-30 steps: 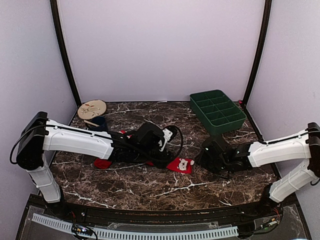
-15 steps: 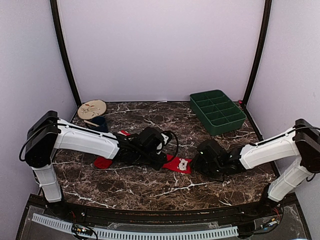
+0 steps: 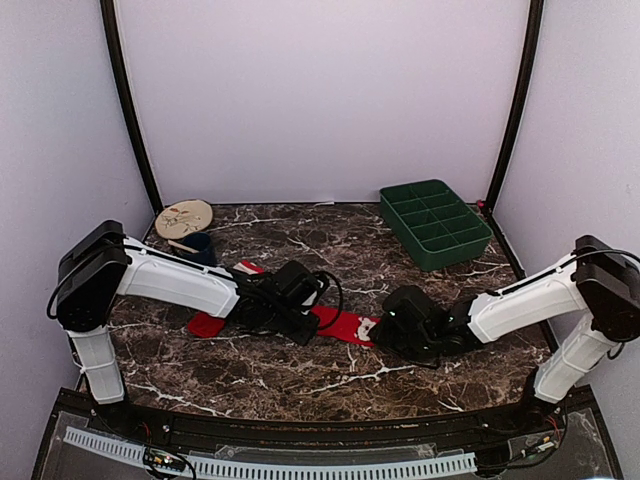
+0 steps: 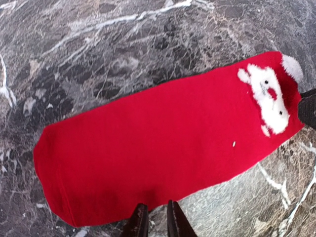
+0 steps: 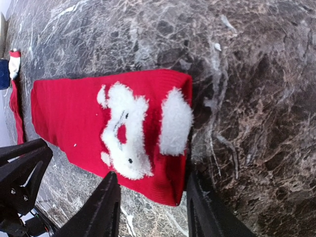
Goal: Roll the socks
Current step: Rotate the sock at the center of the board.
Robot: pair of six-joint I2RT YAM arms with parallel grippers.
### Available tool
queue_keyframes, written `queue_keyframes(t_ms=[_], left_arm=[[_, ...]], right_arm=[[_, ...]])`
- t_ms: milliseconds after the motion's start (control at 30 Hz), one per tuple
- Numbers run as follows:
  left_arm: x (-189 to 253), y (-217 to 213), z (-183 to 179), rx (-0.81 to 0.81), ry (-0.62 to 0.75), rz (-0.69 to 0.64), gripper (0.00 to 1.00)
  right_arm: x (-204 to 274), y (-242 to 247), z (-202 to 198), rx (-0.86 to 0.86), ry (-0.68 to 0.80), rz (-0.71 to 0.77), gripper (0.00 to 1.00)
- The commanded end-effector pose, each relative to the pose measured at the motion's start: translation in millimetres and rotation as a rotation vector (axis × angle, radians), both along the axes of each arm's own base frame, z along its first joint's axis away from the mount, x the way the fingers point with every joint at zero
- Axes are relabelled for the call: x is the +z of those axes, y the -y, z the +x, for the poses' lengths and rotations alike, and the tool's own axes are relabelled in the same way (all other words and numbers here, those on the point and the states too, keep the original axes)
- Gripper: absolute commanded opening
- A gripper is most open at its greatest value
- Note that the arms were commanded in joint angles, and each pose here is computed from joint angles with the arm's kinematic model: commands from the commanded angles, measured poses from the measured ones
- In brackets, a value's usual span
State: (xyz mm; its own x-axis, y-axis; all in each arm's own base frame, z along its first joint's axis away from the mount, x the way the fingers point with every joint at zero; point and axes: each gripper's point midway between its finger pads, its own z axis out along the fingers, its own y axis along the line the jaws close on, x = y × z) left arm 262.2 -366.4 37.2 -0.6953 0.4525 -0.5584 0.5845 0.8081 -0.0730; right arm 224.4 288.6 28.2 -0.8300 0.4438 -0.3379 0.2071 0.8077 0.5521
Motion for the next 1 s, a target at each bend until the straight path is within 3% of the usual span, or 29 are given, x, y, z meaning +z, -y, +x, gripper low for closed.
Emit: queue_keyframes(t_ms=[0,333,667,967], left_arm=[[-7,-12,-8,0.019,-0.039,0.027,0.17],[-14,-26,-11,0.068,-0.061,0.039,0.15],[-21,-36,-18,0.102,-0.090,0.036,0.13],[-19,-40,-23,0.123,-0.110,0.019,0.13]], right_arm=[[-8,2,-7,-0.006,-0.030,-0.046,0.39],[-20,4,-18,-0.020,-0.066,-0.080,0.25],[-19,9,-16,-0.088,-0.047,-0.040,0.17],[-1,3,-8,-0.079,-0.002,-0.035,0.02]])
